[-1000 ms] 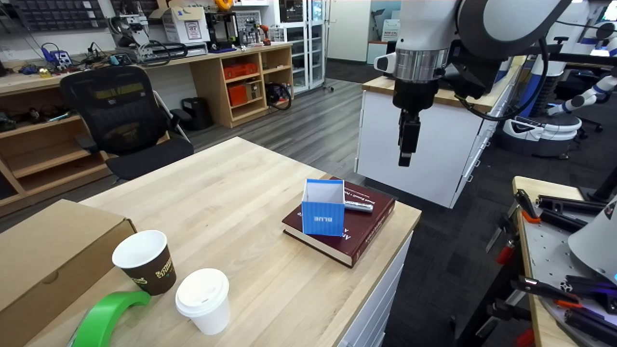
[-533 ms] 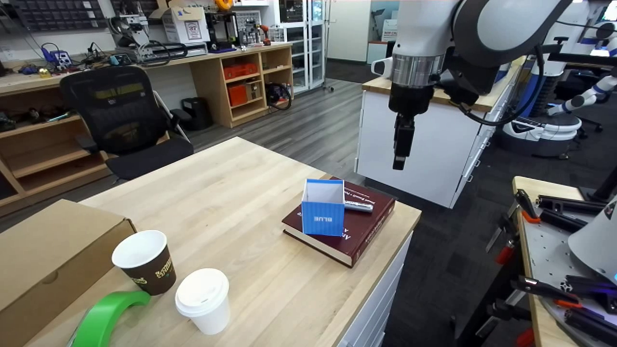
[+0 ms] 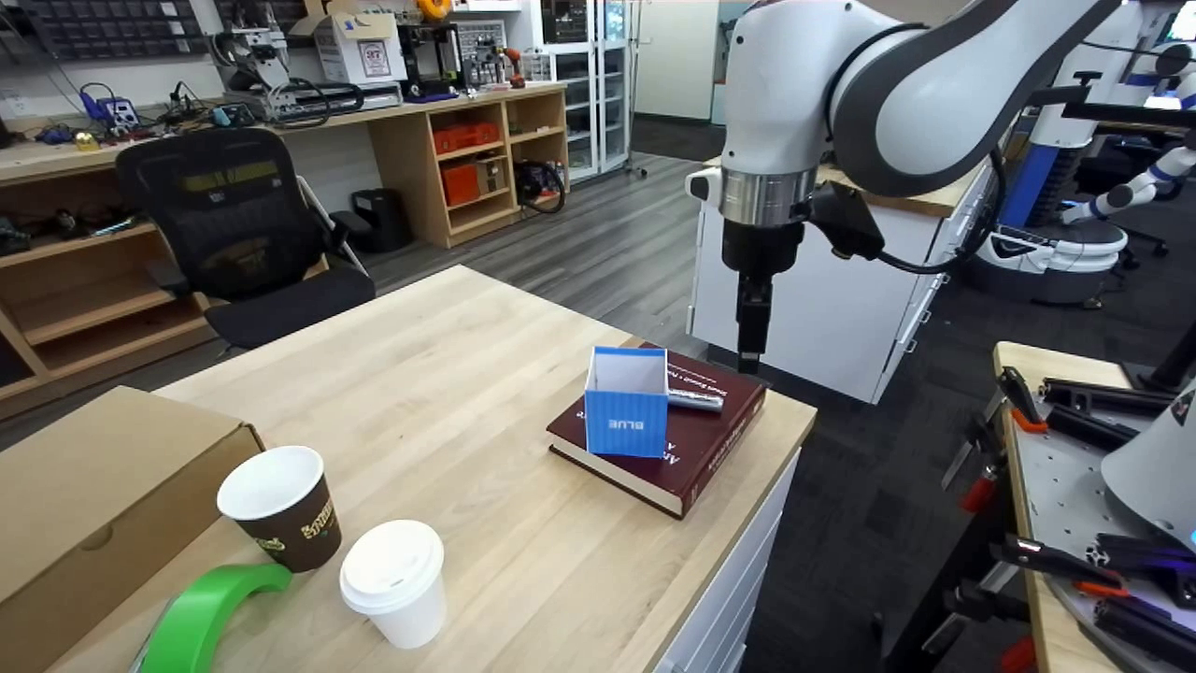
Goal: Put the marker inside the blue and white box
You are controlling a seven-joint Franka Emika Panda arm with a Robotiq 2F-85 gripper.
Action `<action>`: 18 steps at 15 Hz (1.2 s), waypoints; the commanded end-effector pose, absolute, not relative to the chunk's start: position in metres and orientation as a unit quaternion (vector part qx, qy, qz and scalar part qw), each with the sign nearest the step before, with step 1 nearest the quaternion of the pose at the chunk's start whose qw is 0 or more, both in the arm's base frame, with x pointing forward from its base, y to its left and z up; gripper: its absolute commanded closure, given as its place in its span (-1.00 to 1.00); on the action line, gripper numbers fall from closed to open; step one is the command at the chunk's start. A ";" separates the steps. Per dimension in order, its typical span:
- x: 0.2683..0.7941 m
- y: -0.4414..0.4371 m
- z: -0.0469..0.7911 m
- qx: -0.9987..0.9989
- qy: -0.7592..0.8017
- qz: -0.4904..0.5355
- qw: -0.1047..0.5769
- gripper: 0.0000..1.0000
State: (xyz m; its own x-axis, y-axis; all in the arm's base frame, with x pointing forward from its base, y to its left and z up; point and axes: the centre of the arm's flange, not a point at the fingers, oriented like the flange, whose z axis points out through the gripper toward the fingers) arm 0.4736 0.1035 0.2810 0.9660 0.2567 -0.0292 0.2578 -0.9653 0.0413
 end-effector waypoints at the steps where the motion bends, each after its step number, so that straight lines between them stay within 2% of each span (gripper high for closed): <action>1: 0.494 0.123 0.263 0.991 0.126 -0.013 0.034 -1.00; 7: 0.511 0.129 0.236 0.993 0.113 -0.027 0.028 -1.00; 18: 0.513 0.118 0.200 0.995 0.094 -0.041 0.020 -1.00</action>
